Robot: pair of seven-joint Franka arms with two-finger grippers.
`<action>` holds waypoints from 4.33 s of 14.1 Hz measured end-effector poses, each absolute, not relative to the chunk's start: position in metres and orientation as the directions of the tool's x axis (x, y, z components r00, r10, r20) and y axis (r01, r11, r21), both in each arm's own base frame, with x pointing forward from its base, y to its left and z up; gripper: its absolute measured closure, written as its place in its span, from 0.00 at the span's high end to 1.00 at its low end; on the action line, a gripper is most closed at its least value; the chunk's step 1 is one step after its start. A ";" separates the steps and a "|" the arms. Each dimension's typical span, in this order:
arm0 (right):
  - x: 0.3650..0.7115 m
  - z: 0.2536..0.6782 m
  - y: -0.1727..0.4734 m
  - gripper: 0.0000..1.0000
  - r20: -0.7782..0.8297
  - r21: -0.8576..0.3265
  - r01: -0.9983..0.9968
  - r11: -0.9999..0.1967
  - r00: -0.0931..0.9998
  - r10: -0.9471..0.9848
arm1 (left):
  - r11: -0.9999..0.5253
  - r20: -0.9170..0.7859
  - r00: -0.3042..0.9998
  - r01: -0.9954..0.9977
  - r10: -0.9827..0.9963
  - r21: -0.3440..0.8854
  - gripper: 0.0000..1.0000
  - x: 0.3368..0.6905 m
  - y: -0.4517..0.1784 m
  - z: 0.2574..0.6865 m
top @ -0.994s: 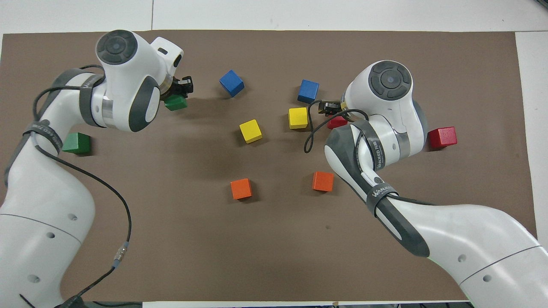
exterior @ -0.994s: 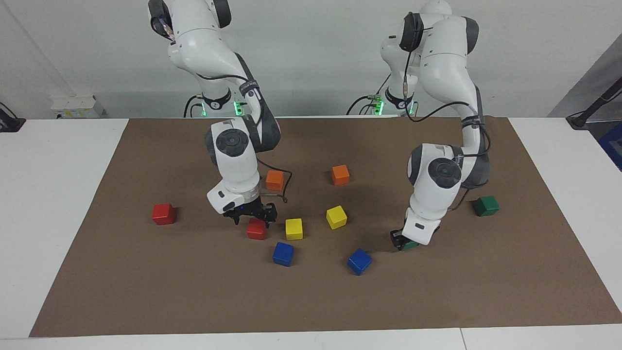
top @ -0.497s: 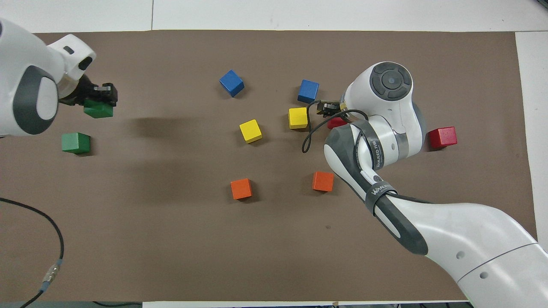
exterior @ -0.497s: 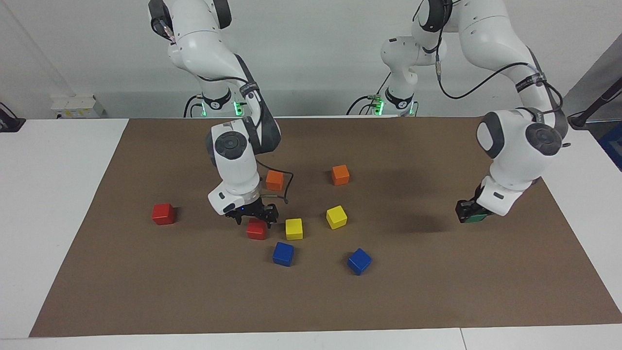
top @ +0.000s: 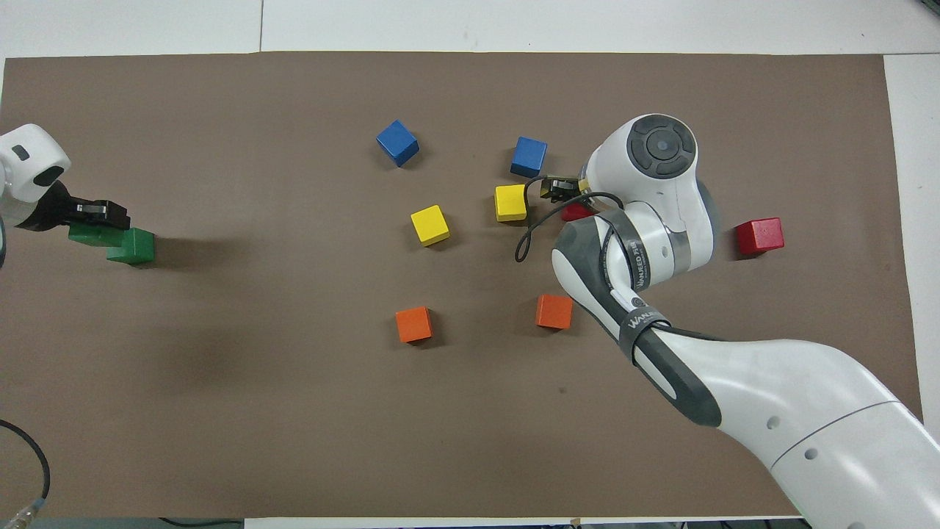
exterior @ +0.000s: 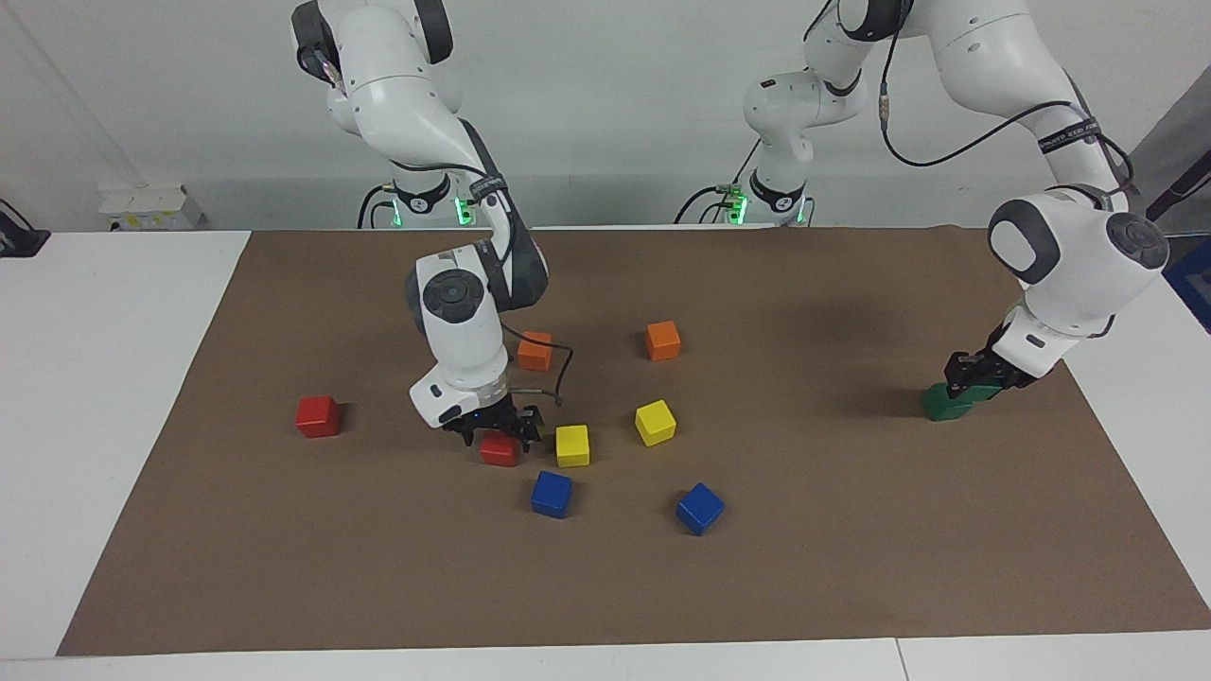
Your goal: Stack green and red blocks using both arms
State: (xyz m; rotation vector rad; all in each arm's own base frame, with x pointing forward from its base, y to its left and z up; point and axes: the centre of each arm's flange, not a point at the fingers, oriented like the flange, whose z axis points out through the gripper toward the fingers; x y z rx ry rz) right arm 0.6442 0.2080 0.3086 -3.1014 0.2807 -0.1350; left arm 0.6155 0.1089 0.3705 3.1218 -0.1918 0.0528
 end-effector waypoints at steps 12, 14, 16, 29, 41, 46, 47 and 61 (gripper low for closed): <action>0.665 0.362 0.153 0.55 0.044 0.001 -0.104 -0.995 0.994 -0.104 | -0.992 0.098 0.988 -0.124 -0.123 0.001 0.55 0.599 0.129 0.356; 0.668 0.422 0.091 0.55 0.056 0.007 -0.035 -0.999 0.998 -0.035 | -0.992 0.109 0.987 -0.123 -0.122 0.003 0.55 0.598 0.127 0.353; 0.656 0.469 0.033 0.55 0.057 0.016 0.028 -0.999 0.998 0.029 | -0.992 0.118 0.985 -0.124 -0.123 0.002 0.55 0.598 0.124 0.351; 0.581 0.417 -0.095 0.55 0.098 0.050 0.181 -0.982 0.978 0.186 | -0.991 0.126 0.983 -0.131 -0.130 0.001 0.92 0.597 0.118 0.344; 0.582 0.374 -0.083 0.55 0.104 -0.013 0.147 -0.989 0.984 0.145 | -0.997 0.103 0.992 -0.076 -0.073 0.027 1.00 0.619 0.113 0.441; 0.583 0.368 -0.089 0.55 0.120 -0.007 0.134 -0.991 0.984 0.133 | -0.999 0.096 0.995 -0.004 0.000 0.042 1.00 0.598 0.092 0.503; 0.582 0.367 -0.090 0.55 0.119 -0.006 0.133 -0.991 0.984 0.131 | -0.999 0.088 0.996 0.006 0.010 0.045 1.00 0.591 0.088 0.518; 0.577 0.358 -0.090 0.55 0.102 -0.019 0.059 -0.998 0.993 0.057 | -0.995 0.003 0.996 0.085 0.085 0.058 1.00 0.530 0.040 0.614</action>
